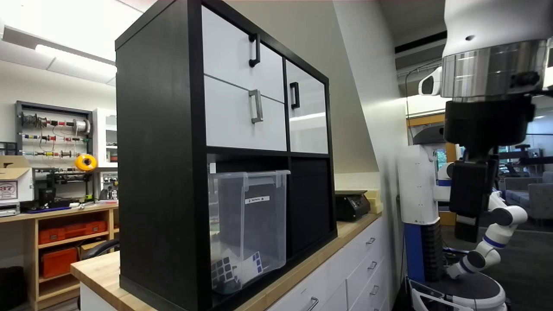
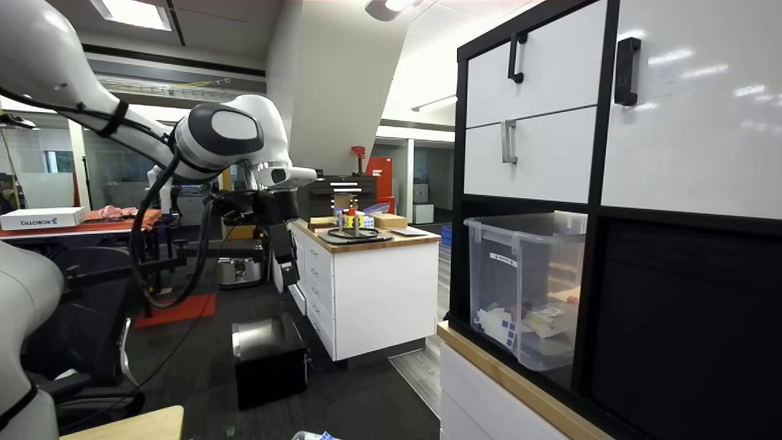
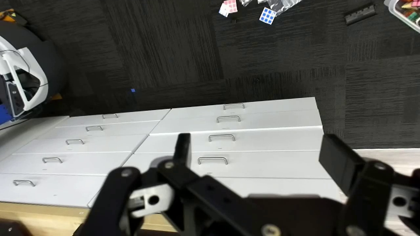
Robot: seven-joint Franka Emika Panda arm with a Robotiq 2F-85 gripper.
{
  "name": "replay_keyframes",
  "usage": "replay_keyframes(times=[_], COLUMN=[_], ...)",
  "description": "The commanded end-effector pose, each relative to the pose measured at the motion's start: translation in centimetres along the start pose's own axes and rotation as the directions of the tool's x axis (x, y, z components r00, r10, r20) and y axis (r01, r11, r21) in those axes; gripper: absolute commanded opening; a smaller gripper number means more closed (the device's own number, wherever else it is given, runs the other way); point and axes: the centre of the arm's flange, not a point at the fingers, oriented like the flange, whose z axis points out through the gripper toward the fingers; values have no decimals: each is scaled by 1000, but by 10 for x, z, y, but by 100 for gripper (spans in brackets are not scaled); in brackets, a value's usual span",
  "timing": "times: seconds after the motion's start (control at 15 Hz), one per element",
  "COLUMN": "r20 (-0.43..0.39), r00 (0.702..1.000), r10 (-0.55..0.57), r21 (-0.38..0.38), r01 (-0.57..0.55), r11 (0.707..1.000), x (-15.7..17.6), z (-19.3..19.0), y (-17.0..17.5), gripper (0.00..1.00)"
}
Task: Slide the transparent box under the cabinet forward
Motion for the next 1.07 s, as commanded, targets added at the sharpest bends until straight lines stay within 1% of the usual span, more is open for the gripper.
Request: replay_keyframes(times=[0.0,0.13,0.33,0.67,1.0], r20=[-22,-53,-80,-45,-63], r00=[1000,998,993,983,964], r10=[-4,-35,-92,-176,-258], r21=[-7,-25,-27,5,23], r01=[4,34,90,177,260], r11=[1000,999,996,984,965], x=[11,20,37,73,118], z=[1,2,4,13,23], y=[3,6,7,8,11], gripper=[100,100,100,100,100])
